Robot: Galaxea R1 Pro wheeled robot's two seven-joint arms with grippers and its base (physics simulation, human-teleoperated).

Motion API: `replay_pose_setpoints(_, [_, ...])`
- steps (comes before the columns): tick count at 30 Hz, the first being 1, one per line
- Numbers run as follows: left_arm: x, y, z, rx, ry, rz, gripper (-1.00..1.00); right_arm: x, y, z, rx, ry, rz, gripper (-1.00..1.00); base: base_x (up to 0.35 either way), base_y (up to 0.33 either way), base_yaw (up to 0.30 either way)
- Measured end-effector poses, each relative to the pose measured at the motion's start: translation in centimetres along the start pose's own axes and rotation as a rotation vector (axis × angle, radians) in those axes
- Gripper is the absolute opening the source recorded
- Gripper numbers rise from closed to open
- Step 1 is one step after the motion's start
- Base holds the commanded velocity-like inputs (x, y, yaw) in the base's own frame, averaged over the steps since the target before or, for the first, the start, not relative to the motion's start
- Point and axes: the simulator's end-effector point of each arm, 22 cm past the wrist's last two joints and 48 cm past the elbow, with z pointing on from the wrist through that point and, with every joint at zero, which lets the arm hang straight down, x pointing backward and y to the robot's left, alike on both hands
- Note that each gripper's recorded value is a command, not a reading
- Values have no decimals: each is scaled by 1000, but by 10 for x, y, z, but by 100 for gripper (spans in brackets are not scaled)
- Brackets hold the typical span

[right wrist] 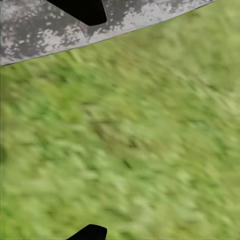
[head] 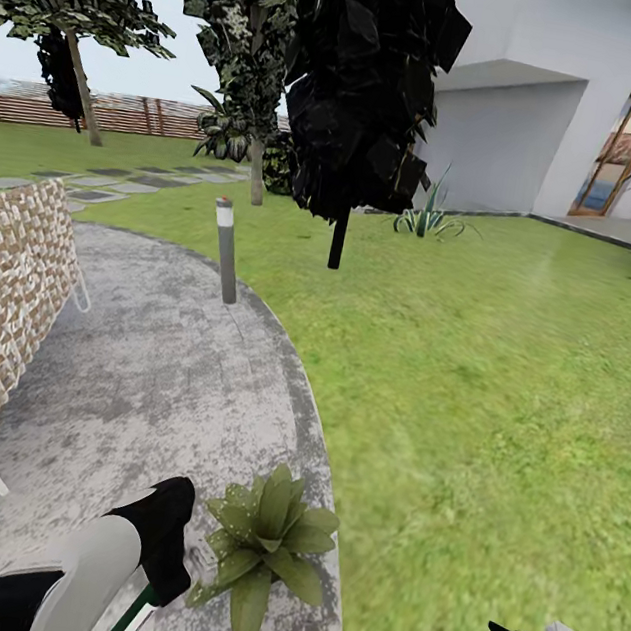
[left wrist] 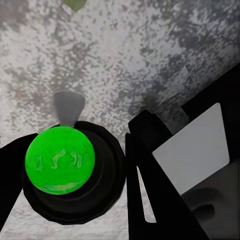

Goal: Pick up the pesticide atomizer in the garden and spray insectifuge to fully cover both potted plants in the garden.

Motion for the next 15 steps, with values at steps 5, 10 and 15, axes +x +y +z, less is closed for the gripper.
replay_pose_setpoints(5, [0,-1,-7,1,0,-1,-100,-4,2,-4,0,1,-1,100,0,0,129])
replay_pose_setpoints(10, [-1,-2,-7,4,-2,0,-100,-4,2,-4,0,1,-1,100,0,-88,233])
replay_pose_setpoints(15, [-2,-4,-7,5,-3,4,-100,-4,2,-4,0,1,-1,100,-74,-287,29])
